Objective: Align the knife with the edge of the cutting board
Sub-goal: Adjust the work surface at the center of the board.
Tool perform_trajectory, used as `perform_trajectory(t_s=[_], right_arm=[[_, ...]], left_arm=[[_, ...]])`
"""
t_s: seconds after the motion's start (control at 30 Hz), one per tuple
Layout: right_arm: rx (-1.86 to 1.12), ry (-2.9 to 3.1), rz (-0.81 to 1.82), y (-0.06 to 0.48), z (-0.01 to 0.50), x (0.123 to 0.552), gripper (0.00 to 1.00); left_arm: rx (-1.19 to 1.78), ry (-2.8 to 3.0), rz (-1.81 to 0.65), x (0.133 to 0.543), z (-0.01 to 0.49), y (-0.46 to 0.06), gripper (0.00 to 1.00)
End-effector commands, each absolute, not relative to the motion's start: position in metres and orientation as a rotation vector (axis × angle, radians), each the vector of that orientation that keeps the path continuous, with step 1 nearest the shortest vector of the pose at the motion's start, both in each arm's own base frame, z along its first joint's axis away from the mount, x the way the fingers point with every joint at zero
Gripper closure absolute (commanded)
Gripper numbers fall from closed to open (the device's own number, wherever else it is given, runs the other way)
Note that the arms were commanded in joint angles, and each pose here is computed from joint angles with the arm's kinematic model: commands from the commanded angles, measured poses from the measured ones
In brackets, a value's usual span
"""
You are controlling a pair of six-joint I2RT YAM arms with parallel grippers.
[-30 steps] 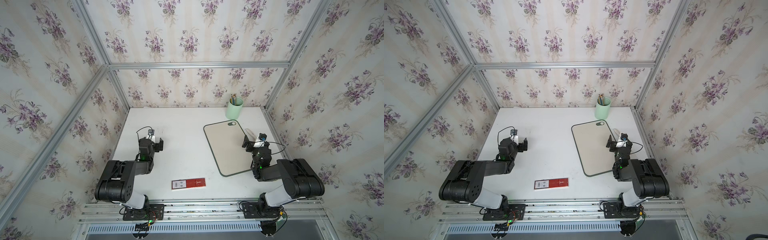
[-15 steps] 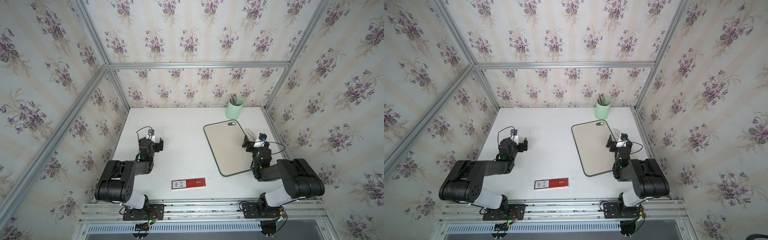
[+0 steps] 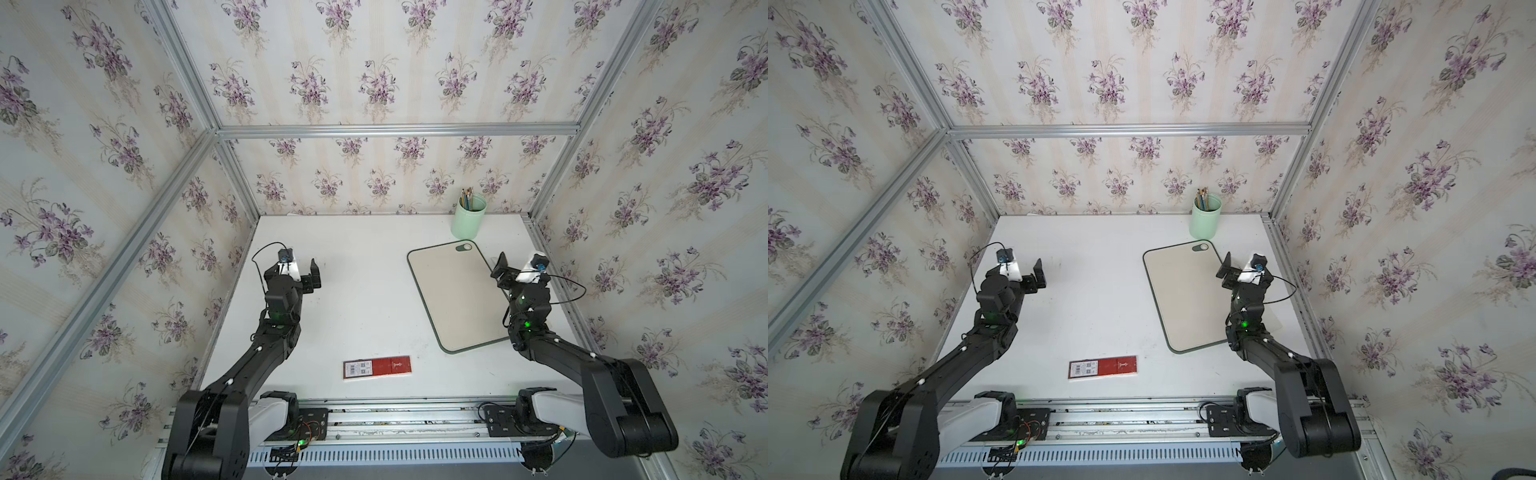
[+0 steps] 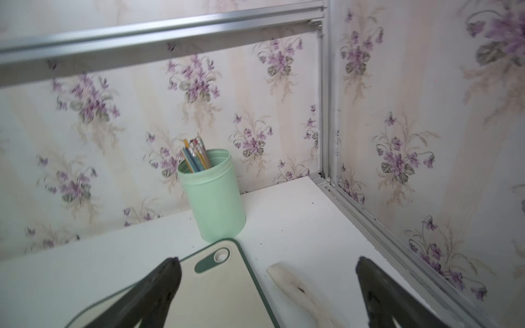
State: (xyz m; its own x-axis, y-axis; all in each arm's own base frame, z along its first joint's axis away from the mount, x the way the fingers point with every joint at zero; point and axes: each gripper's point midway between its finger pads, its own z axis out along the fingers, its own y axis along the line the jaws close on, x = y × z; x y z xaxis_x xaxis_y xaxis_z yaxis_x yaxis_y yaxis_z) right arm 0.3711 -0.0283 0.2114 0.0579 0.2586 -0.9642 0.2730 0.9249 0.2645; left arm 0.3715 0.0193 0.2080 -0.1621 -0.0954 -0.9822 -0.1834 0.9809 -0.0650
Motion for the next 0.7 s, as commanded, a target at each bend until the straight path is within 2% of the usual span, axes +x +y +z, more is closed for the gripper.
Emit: perform_trajectory(t_s=[0.0, 0.07, 0.13, 0.3, 0.43, 0.67], right_arm=[[0.788, 1.701, 0.167, -0.045, 0.156, 0.368, 0.0], [0.677, 1.808, 0.197, -0.033, 0.151, 0.382, 0.0], [0.722, 1.929, 0.13, -0.037, 0.134, 0.393, 0.0], [0.74, 2.184, -0.001, -0.041, 0.102, 0.439, 0.0], [0.767, 2.301, -0.065, -0.054, 0.078, 0.473, 0.0], [0.87, 2.406, -0.006, -0.083, 0.032, 0.5, 0.01]], left_arm=[[-0.451, 1.924, -0.244, 0.364, 0.152, 0.005, 0.01], [-0.375, 1.989, -0.482, 0.37, 0.146, -0.027, 0.01], [-0.236, 2.084, -0.63, 0.37, 0.141, -0.062, 0.01], [-0.056, 2.255, -0.552, 0.355, 0.122, -0.12, 0.01], [0.049, 2.335, -0.657, 0.342, 0.109, -0.17, 0.01], [0.25, 2.497, -0.638, 0.325, 0.063, -0.234, 0.01]])
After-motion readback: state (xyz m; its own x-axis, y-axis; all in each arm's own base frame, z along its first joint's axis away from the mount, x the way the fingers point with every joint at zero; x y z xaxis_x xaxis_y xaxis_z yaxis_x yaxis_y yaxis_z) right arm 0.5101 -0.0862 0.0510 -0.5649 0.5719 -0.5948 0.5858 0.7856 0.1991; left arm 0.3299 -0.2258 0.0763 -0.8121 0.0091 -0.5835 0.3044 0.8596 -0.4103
